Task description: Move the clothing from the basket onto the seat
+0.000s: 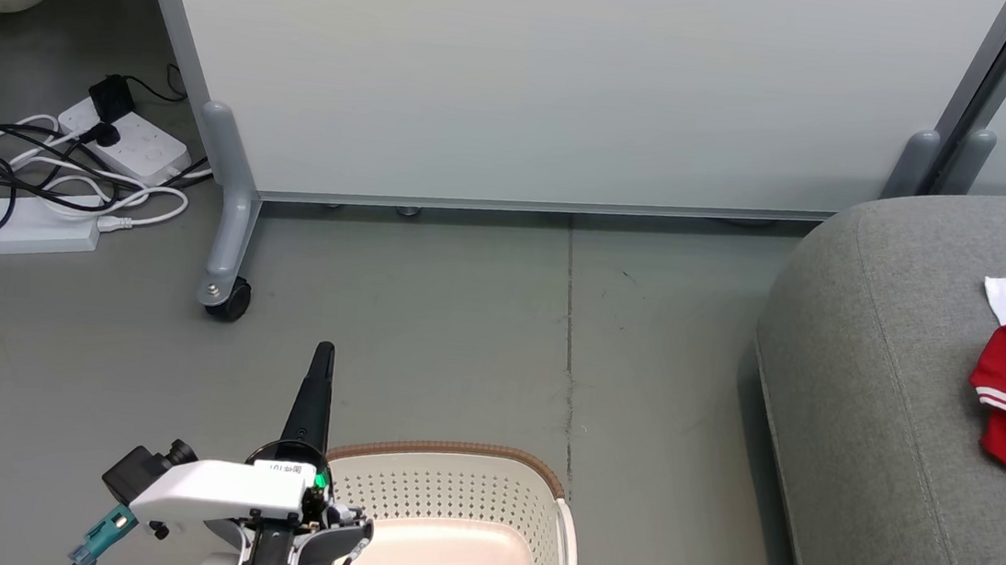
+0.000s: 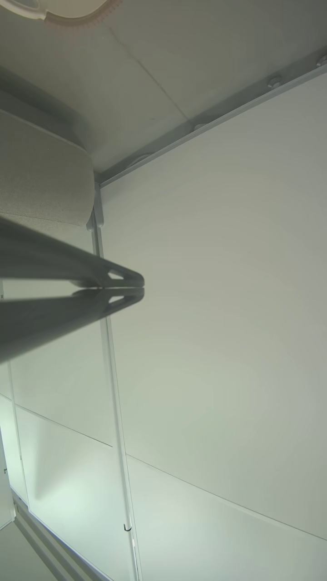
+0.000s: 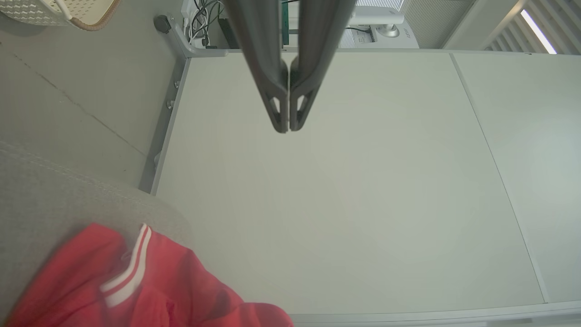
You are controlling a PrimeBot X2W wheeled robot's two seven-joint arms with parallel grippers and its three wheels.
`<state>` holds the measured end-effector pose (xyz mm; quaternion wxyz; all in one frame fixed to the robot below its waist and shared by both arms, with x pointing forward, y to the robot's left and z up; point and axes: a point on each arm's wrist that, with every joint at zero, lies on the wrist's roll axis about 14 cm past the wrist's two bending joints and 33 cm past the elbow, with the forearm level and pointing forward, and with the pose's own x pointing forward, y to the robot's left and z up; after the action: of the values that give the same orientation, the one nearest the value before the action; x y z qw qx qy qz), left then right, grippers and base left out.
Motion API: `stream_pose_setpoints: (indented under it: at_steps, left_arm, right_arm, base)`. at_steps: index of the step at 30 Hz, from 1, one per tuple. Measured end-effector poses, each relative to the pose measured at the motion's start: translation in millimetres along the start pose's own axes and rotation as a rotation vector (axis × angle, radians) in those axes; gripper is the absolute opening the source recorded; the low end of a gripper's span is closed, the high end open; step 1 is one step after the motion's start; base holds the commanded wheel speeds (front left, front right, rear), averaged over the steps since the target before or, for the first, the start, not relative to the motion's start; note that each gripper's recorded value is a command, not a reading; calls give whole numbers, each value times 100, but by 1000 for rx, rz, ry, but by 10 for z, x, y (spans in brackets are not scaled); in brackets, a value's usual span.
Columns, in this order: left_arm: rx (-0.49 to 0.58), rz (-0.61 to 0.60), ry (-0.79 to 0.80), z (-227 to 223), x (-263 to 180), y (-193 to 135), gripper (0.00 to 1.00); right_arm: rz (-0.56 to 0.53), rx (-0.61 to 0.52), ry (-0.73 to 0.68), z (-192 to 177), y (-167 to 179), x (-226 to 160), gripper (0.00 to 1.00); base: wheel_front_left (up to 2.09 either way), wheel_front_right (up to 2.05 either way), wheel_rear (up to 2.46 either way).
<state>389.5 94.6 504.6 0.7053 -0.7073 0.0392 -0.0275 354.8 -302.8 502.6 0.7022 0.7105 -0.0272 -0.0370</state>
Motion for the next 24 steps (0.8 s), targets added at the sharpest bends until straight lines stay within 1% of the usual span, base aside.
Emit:
stream_pose_setpoints:
  at_steps: [24]
  left_arm:
    - [0,0,0,0,0,0,0]
  right_arm:
    - [3,0,0,1,12,7,0]
  base:
    - [0,0,0]
